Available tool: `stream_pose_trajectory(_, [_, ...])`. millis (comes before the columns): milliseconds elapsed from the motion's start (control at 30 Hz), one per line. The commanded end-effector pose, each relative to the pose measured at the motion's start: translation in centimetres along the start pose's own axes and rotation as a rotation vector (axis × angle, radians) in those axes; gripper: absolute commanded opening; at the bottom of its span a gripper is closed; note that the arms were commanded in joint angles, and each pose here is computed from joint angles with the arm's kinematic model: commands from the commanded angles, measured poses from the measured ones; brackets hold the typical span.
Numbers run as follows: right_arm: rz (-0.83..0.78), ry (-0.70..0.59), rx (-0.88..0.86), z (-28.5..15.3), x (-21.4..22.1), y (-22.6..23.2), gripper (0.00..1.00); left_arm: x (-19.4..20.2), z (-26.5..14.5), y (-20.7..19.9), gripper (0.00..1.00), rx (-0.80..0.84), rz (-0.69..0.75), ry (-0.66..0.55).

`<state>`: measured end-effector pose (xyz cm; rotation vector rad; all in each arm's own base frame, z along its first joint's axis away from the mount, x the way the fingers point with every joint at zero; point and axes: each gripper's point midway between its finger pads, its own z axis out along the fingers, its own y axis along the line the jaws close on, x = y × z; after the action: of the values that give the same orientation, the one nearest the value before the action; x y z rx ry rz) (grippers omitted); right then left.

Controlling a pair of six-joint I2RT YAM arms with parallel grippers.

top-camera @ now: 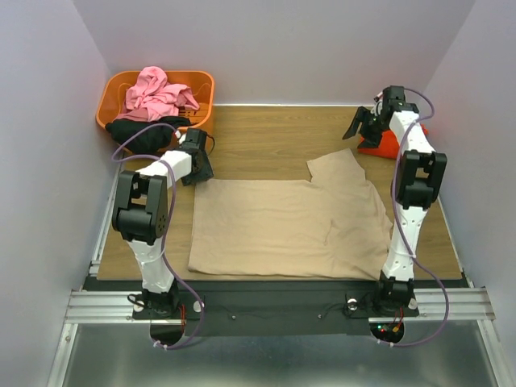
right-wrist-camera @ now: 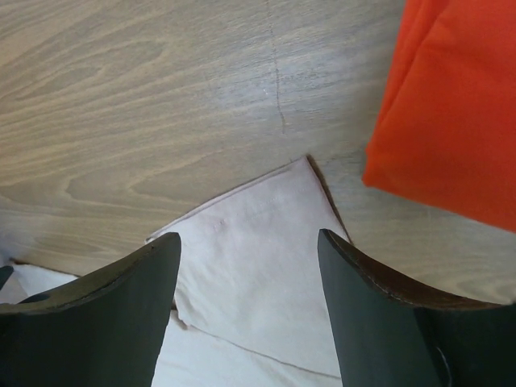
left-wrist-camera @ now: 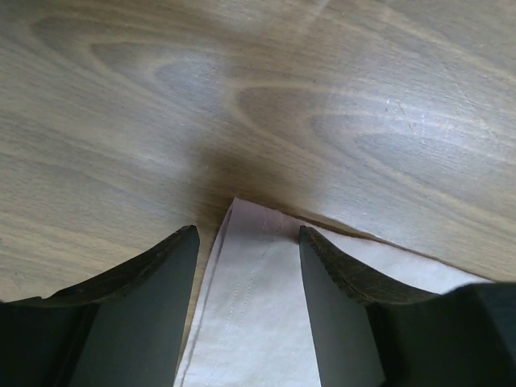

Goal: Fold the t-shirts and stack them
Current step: Fold the tshirt

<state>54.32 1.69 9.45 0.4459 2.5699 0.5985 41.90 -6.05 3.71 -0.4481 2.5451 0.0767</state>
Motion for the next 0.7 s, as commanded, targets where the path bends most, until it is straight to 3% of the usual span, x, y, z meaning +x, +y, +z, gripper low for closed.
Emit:
stream_pose_trajectory(0, [-0.056,-0.037,-0.003,0.9,-1.2,0.7,0.74,-1.9,-1.9,0.0,0.64,0.014,-0.038,-0.062])
stream_pose_trajectory(400, [-0.139,-0.021,0.134,4.6,-0.3,-1.4,0.72,-2.4,-5.2,0.9,0.70,0.030,-0.048,-0.108])
stream_pose_trajectory(533, [-0.162,0.010,0.164,5.2,1.1,-1.7,0.66,-1.7,-5.6,1.2,0.70,0.031,-0.053,-0.104])
stream_pose_trajectory(667, [-0.196,0.039,0.193,6.2,2.6,-1.6,0.52,-1.1,-5.6,1.6,0.70,0.026,-0.054,-0.097])
